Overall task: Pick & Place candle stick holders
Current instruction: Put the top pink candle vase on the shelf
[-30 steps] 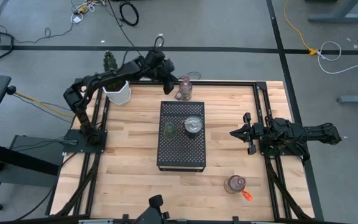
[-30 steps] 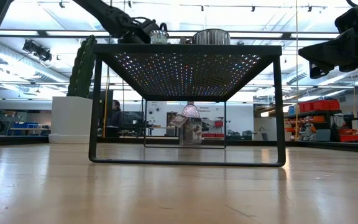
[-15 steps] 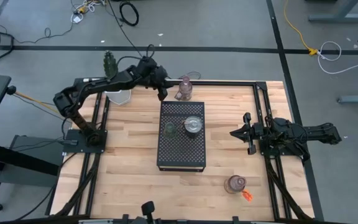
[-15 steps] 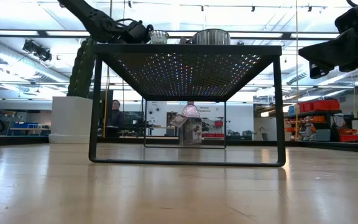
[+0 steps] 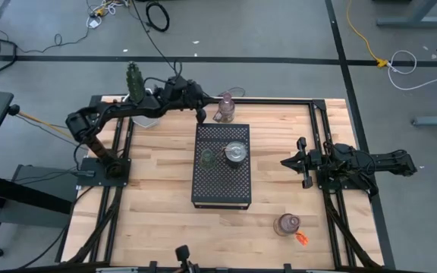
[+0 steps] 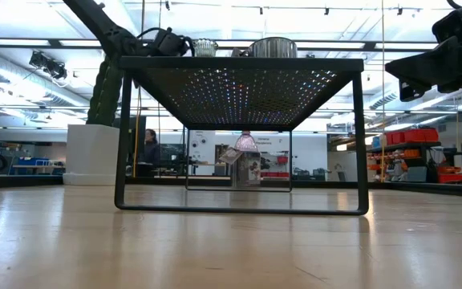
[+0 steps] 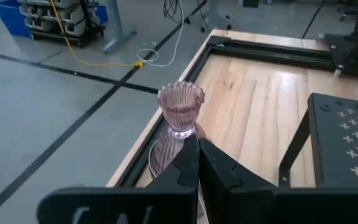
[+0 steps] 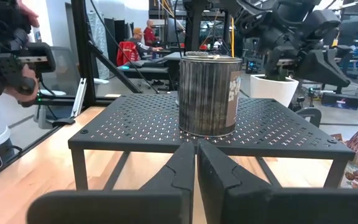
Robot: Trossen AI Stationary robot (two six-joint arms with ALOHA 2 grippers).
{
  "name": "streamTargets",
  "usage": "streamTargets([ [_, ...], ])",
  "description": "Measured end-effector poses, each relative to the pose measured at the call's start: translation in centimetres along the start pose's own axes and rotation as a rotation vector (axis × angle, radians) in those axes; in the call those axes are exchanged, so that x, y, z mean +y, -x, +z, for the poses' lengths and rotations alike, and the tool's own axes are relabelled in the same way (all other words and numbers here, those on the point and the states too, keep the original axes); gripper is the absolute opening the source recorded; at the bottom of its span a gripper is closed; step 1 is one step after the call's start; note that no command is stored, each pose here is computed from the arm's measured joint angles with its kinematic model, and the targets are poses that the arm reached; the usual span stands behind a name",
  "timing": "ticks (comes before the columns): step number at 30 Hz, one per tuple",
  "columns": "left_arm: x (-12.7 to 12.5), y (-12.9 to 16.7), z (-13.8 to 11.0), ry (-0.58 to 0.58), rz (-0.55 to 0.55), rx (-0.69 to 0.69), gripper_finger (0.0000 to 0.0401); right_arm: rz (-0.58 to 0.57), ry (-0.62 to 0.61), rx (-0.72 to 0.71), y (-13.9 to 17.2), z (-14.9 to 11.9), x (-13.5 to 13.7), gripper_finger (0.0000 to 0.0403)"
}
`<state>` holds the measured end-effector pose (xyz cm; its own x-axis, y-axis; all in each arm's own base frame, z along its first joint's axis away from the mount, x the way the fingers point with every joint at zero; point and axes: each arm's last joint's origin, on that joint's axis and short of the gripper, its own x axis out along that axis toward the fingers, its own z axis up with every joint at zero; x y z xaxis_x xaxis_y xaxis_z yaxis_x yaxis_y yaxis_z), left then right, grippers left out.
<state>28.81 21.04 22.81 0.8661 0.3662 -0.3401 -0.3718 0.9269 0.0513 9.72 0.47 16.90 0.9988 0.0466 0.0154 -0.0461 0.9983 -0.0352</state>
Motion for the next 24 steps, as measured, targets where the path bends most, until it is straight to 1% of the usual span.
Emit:
streamTargets([
  [8, -1.5, -0.7, -0.3, -0.014, -0.034, 0.008, 0.0025, 0.000, 0.000, 0.000, 0.0, 0.0, 0.0, 0.0023],
  [13, -2.0, -0.8, -0.2, -0.017, -0.050, 0.008, 0.0044, 0.000, 0.000, 0.000, 0.0, 0.0, 0.0, 0.0023],
  [18, -2.0, -0.8, -0.2, -0.017, -0.050, 0.008, 0.0084, 0.000, 0.000, 0.000, 0.0, 0.0, 0.0, 0.0023],
  [24, -2.0, -0.8, -0.3, -0.005, -0.053, 0.016, 0.0152, 0.000, 0.000, 0.000, 0.0, 0.0, 0.0, 0.0023],
])
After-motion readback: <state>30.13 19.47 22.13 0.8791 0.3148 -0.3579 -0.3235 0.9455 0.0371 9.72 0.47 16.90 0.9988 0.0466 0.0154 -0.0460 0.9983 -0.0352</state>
